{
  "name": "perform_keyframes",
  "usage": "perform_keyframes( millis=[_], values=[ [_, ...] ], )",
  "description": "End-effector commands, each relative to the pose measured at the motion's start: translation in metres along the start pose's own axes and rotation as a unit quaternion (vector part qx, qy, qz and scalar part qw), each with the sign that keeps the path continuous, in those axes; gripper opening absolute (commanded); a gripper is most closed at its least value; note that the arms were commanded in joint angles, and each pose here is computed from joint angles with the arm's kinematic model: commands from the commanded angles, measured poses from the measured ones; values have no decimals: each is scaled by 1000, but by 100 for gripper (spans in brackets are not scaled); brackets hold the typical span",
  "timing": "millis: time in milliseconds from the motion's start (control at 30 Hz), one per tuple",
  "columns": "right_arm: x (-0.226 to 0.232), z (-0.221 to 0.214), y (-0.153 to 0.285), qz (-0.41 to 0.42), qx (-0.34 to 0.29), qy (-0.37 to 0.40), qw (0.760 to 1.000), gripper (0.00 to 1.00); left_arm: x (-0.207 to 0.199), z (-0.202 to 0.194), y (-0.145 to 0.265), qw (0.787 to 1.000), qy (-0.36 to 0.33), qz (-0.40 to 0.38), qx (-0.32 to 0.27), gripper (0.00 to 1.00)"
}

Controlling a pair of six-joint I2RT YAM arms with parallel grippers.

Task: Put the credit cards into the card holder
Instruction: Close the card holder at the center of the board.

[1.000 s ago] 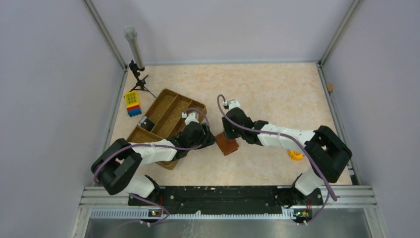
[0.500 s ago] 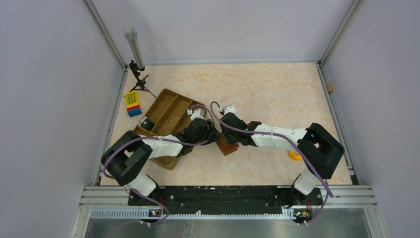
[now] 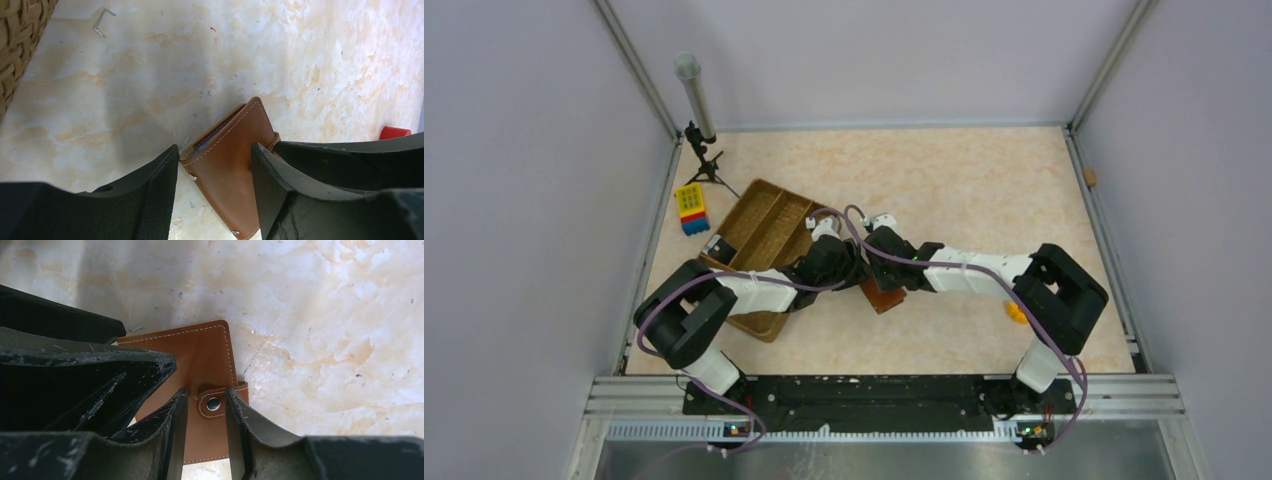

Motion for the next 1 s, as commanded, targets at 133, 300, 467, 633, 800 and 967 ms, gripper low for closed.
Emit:
perform_keyframes(
  millis=[133, 300, 467, 633, 800, 967],
  values=[
    [1, 8, 8, -5, -13, -15, 1000, 22, 22, -18, -1, 998, -21, 45, 34, 57],
    [-1, 7, 11, -5, -17, -21, 1000, 15, 23, -18, 2, 998, -22, 47, 34, 57],
    [-2, 9, 17, 1, -31, -28, 999, 1, 26, -23, 1, 997, -26, 54, 39, 56],
    [-3, 7, 16, 0, -30, -28, 999, 0, 30, -29, -2, 997, -28, 61, 48, 55],
    [-1, 11, 18, 9, -47, -39, 998, 0, 28, -27, 3, 997, -28, 59, 37, 55],
    [1, 15, 22, 27, -70, -54, 996, 0, 24, -29, 9, 998, -26, 53, 38, 55]
  ],
)
Point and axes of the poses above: each gripper's point midway between its finger pads, its own y axis back along the fingers, its own x axis along the line the jaws close on, z = x × y, the point moved 3 cm from there along y, back along the fingers
